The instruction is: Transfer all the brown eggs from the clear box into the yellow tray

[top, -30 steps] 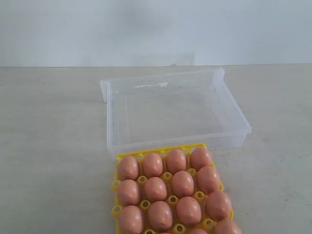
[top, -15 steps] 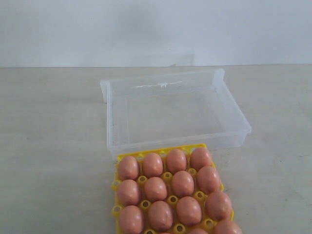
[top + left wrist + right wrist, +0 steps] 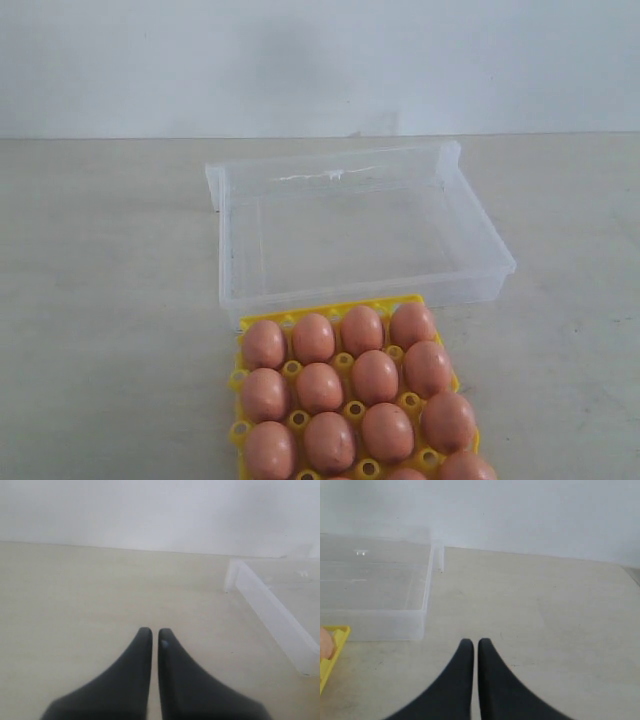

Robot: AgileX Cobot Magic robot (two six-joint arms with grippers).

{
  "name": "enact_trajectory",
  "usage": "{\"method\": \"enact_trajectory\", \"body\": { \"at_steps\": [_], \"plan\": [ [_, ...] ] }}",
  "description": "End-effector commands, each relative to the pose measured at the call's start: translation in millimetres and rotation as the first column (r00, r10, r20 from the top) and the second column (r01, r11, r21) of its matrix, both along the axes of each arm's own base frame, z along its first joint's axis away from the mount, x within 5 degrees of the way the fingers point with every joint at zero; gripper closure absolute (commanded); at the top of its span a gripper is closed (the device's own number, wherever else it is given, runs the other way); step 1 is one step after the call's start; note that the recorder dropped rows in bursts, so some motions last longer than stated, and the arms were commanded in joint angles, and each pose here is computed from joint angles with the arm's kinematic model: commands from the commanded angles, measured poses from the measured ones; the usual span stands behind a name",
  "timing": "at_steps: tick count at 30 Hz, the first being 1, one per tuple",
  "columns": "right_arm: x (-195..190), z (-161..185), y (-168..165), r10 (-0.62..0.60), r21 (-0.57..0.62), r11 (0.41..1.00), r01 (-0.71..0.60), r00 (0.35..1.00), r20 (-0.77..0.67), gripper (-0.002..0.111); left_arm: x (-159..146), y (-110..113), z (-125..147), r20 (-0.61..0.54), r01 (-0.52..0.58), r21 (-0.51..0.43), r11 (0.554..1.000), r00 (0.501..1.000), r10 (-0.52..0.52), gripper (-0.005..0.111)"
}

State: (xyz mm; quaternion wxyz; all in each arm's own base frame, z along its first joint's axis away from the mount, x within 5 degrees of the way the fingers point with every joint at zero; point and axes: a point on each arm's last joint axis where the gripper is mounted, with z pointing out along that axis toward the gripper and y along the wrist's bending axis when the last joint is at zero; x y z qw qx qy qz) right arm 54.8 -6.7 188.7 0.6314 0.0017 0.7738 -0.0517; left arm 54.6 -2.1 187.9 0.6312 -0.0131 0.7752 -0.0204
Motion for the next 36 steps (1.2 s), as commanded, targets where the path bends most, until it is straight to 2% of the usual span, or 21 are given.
{"method": "enact_trajectory", "body": {
  "at_steps": [1,13,15,16,36],
  "plan": [
    [0.1,1.3,0.1,0.0,-0.01,1.0,0.0,1.0,0.029,0.108,0.1,0.0,-0.6,0.006,0.002,0.004,1.0,1.0,-0.002,0.103],
    [0.1,1.3,0.8,0.015,-0.01,1.0,-0.014,0.999,0.029,0.108,0.1,0.0,-0.6,0.006,0.002,0.004,1.0,1.0,-0.002,0.103],
    [-2.2,-8.2,-1.5,-0.011,-0.013,1.0,0.01,0.997,-0.079,0.108,0.1,0.0,-0.6,0.006,0.002,0.004,1.0,1.0,-0.002,0.103],
    [-2.7,-9.5,-2.4,-0.014,-0.05,0.999,0.009,0.995,-0.097,0.108,0.1,0.0,-0.6,0.006,0.002,0.004,1.0,1.0,-0.002,0.103],
    [-2.7,-9.4,-2.8,-0.014,-0.069,0.998,0.008,0.995,-0.098,0.108,-0.1,-0.1,-1.3,-0.002,0.003,0.004,1.0,1.0,-0.003,0.103]
  ]
}}
